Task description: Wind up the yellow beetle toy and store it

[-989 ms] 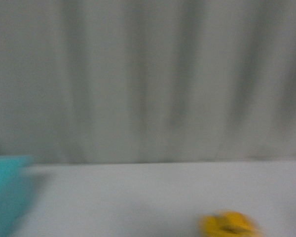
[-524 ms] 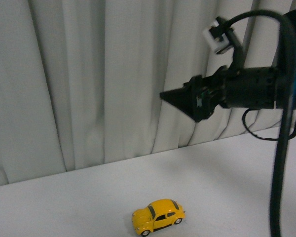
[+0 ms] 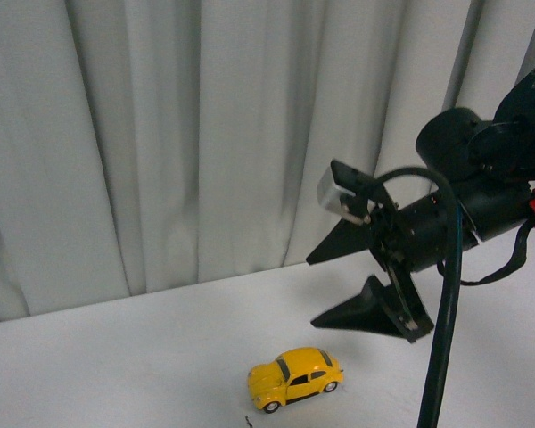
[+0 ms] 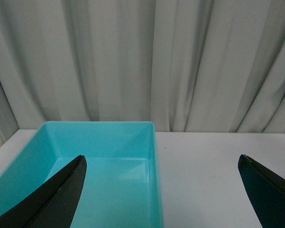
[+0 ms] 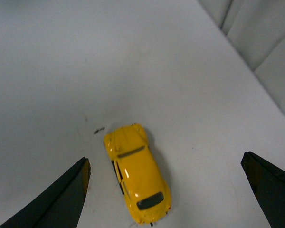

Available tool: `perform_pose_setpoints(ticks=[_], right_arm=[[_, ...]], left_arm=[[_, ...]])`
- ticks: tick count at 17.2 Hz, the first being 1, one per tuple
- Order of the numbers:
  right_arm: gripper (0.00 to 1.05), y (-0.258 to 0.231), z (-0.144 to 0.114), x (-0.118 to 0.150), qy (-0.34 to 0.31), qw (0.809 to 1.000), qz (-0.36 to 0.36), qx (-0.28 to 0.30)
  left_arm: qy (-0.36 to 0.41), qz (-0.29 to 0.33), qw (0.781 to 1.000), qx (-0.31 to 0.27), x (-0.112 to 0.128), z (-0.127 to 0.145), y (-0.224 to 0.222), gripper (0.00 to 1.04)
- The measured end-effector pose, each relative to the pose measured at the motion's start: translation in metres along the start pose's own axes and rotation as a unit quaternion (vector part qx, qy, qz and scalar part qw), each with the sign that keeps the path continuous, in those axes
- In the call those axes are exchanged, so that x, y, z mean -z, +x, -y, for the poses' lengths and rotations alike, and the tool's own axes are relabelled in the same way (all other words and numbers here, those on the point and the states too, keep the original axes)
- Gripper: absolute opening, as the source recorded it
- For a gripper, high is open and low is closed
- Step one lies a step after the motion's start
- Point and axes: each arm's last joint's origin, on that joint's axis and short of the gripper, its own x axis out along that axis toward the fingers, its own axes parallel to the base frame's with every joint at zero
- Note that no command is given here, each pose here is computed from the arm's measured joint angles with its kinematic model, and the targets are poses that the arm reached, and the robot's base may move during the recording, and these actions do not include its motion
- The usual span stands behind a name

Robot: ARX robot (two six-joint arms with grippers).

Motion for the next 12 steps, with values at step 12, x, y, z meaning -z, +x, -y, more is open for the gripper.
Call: perform_pose_setpoints(ticks=[12], right_arm=[[0.98,0.056,0.012,0.029,-0.14,0.974,-0.085,-0.158]], left_arm=[[0.0,0.0,1.0,0.0,0.0,0.0,0.0,0.98]])
